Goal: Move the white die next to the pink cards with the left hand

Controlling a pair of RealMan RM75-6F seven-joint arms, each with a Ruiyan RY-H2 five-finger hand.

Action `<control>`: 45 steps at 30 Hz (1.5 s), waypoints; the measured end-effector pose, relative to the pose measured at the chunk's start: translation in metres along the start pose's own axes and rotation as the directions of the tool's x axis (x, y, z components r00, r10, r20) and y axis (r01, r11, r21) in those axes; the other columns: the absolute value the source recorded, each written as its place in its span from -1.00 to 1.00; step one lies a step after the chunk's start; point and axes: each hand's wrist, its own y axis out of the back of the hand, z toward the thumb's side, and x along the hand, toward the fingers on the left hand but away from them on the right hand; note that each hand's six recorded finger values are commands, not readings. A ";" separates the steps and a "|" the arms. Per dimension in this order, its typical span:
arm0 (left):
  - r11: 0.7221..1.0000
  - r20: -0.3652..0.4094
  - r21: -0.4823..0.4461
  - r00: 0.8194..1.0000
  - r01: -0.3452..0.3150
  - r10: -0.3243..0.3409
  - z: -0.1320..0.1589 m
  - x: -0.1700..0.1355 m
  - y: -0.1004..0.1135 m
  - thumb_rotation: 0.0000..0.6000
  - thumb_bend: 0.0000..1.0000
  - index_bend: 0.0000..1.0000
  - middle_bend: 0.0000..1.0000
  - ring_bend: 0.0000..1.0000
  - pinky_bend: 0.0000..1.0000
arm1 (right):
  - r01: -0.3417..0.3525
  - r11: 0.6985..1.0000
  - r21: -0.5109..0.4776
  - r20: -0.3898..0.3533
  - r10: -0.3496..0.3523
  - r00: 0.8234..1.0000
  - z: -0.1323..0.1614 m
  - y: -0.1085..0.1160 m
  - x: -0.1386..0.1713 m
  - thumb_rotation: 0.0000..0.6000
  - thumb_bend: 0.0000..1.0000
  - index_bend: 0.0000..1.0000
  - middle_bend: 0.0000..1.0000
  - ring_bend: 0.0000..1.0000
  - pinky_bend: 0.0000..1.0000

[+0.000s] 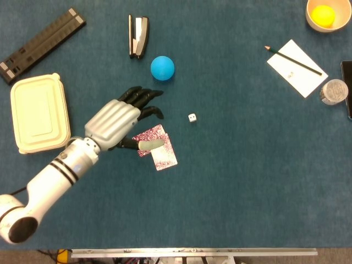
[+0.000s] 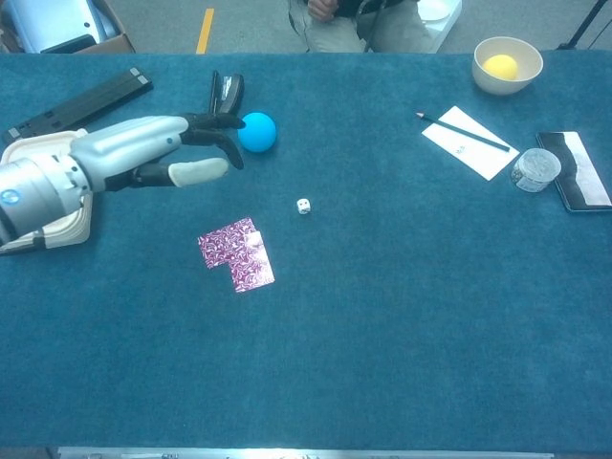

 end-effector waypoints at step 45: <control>0.988 -0.051 0.097 0.992 0.116 -0.112 0.029 0.120 -0.091 -1.00 -0.95 -0.57 -1.00 -1.00 -1.00 | -0.018 1.000 -0.009 0.025 0.018 1.000 -0.013 -0.004 -0.004 1.00 -0.42 -0.49 -0.58 -0.89 -0.87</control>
